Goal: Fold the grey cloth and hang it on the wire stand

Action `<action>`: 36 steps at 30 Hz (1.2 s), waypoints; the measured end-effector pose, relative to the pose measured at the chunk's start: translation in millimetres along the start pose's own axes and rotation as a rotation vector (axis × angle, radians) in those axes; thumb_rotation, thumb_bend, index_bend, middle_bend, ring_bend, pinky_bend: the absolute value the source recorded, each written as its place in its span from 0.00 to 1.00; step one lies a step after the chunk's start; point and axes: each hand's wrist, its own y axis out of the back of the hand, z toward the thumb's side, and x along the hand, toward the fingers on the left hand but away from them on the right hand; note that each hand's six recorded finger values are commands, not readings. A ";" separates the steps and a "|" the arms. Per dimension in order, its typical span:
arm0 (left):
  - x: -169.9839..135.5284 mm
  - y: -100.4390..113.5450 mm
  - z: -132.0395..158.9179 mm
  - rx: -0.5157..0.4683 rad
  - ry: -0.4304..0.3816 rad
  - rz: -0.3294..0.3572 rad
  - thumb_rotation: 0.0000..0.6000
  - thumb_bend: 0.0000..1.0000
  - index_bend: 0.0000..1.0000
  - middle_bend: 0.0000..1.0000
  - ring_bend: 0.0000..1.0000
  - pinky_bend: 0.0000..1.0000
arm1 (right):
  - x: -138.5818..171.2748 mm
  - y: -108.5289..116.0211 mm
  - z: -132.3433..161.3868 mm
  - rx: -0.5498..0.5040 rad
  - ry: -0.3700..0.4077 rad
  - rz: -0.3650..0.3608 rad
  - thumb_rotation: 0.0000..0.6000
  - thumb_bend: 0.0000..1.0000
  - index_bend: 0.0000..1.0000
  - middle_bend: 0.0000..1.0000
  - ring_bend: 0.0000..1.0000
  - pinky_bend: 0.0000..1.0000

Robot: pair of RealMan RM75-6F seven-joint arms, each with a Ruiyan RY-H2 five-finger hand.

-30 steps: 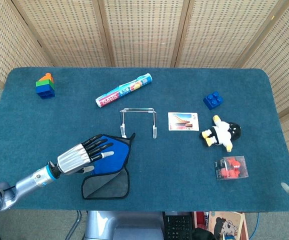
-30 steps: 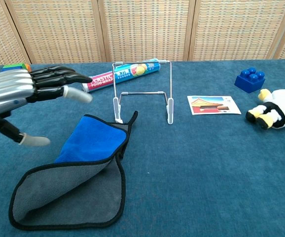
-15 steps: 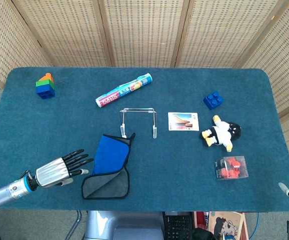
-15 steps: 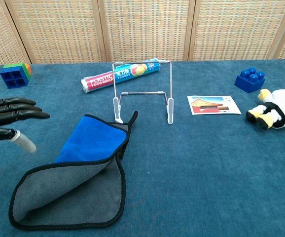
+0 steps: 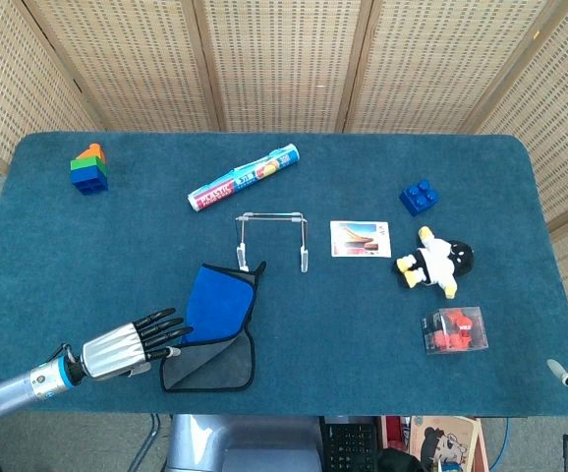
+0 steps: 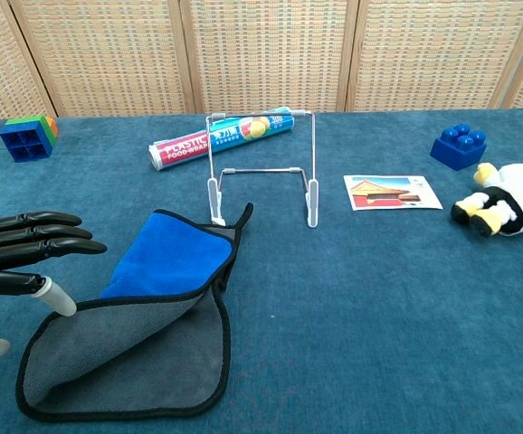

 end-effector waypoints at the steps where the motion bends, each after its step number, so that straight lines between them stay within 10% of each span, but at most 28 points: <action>1: 1.2 -0.1 0.5 0.004 -0.001 0.003 1.00 0.26 0.33 0.00 0.00 0.02 | 0.0 0.0 -0.1 0.000 0.000 0.000 1.00 0.00 0.00 0.00 0.00 0.00; 36: 76.9 -12.4 39.0 -0.003 -0.073 0.118 1.00 0.41 0.71 0.00 0.00 0.01 | 0.6 3.9 -3.9 -0.017 -0.003 -0.003 1.00 0.00 0.00 0.00 0.00 0.00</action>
